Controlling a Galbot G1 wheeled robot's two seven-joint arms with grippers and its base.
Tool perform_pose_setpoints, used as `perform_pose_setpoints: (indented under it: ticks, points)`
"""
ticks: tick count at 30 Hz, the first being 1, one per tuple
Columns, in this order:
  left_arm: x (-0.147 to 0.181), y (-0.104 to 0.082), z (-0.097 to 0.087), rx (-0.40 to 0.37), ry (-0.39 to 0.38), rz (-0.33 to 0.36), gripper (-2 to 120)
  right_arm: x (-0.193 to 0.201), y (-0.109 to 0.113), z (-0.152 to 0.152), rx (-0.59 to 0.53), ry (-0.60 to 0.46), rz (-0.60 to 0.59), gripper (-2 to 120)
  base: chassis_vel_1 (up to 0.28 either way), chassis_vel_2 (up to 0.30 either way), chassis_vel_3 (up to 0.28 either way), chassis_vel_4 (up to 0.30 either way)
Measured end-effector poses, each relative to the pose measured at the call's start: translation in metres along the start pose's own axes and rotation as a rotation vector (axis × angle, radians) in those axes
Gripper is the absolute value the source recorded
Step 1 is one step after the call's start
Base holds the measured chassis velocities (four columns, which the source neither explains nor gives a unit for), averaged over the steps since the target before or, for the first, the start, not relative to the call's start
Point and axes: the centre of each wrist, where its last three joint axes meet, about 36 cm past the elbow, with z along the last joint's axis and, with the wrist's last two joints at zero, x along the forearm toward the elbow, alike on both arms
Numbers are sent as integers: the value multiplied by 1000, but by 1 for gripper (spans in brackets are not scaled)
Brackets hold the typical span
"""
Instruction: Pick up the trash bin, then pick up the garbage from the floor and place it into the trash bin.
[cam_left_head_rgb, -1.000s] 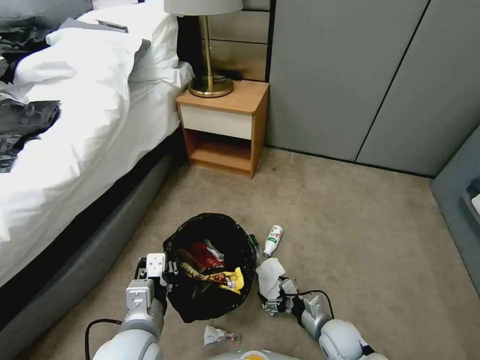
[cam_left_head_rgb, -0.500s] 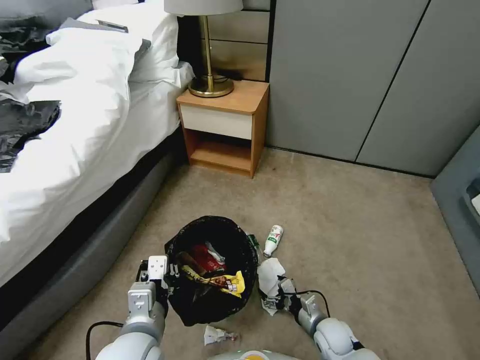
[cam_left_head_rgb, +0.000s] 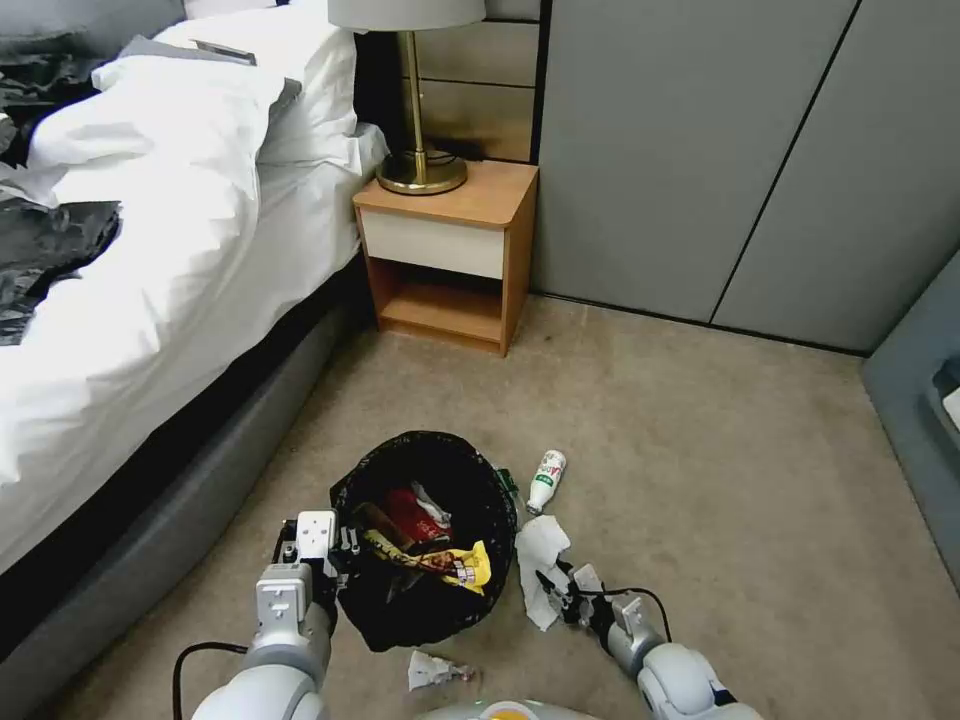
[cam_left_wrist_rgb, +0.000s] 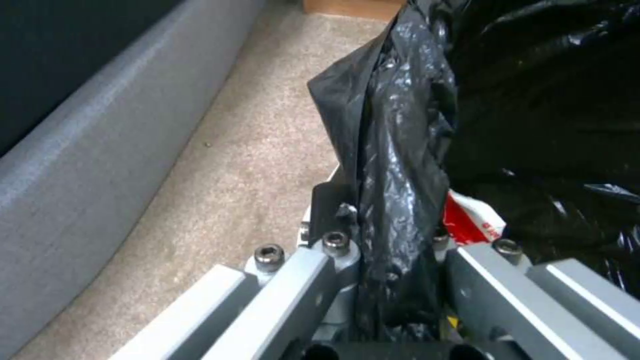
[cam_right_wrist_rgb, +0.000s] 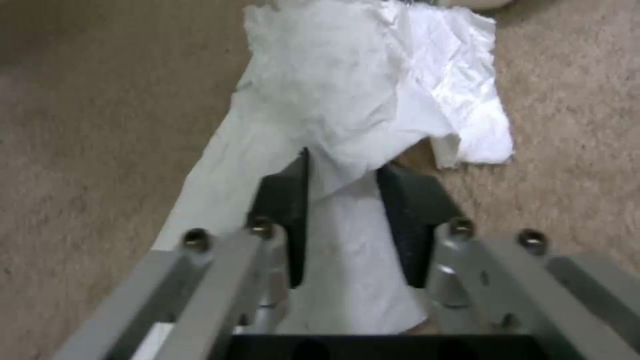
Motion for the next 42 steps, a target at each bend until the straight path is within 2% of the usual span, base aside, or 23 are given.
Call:
perform_pose_setpoints:
  ticks: [6,19,22,25,26,29,31,33,34,36,37,38,41,42]
  points:
    - [2,1,0,-2,-2,-2,1,-4,-2,-5,5,-16,1,2,0,0,0,0]
    - [4,1,1,-3,-2,-1,1,-14,-13,-9,15,-49,6,0,0,0,0,0]
    - [4,1,0,-4,-5,-1,1,-10,-10,-16,25,-87,8,0,0,0,0,0]
    - [3,1,-1,-4,-10,-1,1,6,-3,-35,43,-178,15,0,0,0,0,0]
    - [3,1,-1,-4,-10,-1,1,6,-3,-35,43,-178,15,0,0,0,0,0]
    - [1,1,-1,-5,-10,0,1,34,7,-66,51,-326,21,0,0,0,0,0]
    - [1,1,-1,-5,-9,0,1,42,10,-75,48,-366,23,0,0,0,0,0]
    - [-1,1,0,-6,-6,2,1,63,18,-106,44,-496,11,0,0,0,0,0]
    - [-1,1,0,-6,-6,2,1,63,18,-106,44,-496,11,0,0,0,0,0]
    - [-1,1,1,-6,-4,4,1,79,26,-131,52,-596,-22,0,0,0,0,0]
    - [-1,0,1,-7,-3,5,1,91,33,-154,65,-686,-77,0,0,0,0,0]
    - [-1,0,1,-7,-3,5,1,91,33,-154,65,-686,-77,0,0,0,0,0]
    - [0,-1,2,-7,1,10,1,113,49,-195,108,-833,-207,0,0,0,0,0]
    - [0,-1,2,-7,1,10,1,113,49,-195,108,-833,-207,0,0,0,0,0]
